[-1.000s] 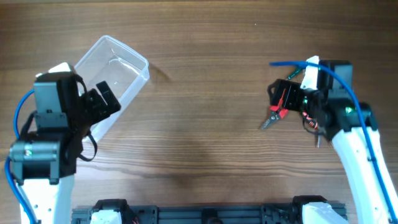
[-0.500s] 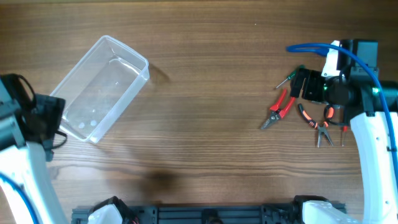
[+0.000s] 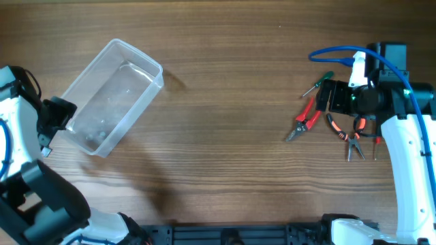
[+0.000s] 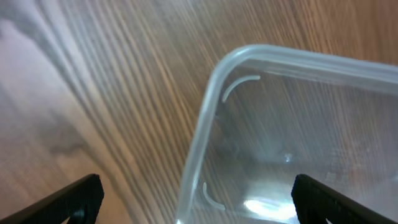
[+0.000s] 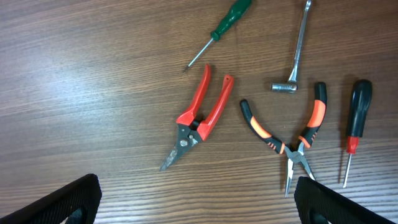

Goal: Pack container
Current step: 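Hook the left gripper on the clear container's near edge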

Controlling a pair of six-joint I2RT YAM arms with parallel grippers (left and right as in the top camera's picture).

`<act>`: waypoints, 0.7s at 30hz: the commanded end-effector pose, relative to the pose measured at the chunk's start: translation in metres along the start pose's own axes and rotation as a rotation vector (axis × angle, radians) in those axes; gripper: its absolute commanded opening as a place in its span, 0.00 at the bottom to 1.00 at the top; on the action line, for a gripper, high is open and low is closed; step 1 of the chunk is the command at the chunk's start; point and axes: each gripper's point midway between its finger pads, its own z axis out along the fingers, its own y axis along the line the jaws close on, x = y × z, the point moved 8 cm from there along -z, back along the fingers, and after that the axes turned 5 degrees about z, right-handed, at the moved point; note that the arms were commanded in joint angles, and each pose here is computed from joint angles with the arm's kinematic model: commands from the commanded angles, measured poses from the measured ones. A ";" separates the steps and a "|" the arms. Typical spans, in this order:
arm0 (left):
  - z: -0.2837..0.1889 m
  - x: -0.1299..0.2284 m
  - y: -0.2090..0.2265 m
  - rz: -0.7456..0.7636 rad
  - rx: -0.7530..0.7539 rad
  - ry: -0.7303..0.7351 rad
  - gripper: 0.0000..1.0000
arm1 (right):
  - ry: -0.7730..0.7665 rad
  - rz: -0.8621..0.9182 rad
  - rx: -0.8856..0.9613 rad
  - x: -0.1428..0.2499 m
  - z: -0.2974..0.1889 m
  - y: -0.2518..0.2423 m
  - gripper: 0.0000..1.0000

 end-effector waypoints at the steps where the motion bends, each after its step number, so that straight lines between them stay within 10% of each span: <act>1: 0.015 -0.004 -0.005 0.059 0.012 0.043 1.00 | -0.028 -0.019 0.016 -0.005 -0.005 -0.001 1.00; 21: 0.052 0.018 -0.008 0.056 0.075 0.118 0.80 | -0.048 -0.020 0.013 -0.009 -0.005 -0.001 1.00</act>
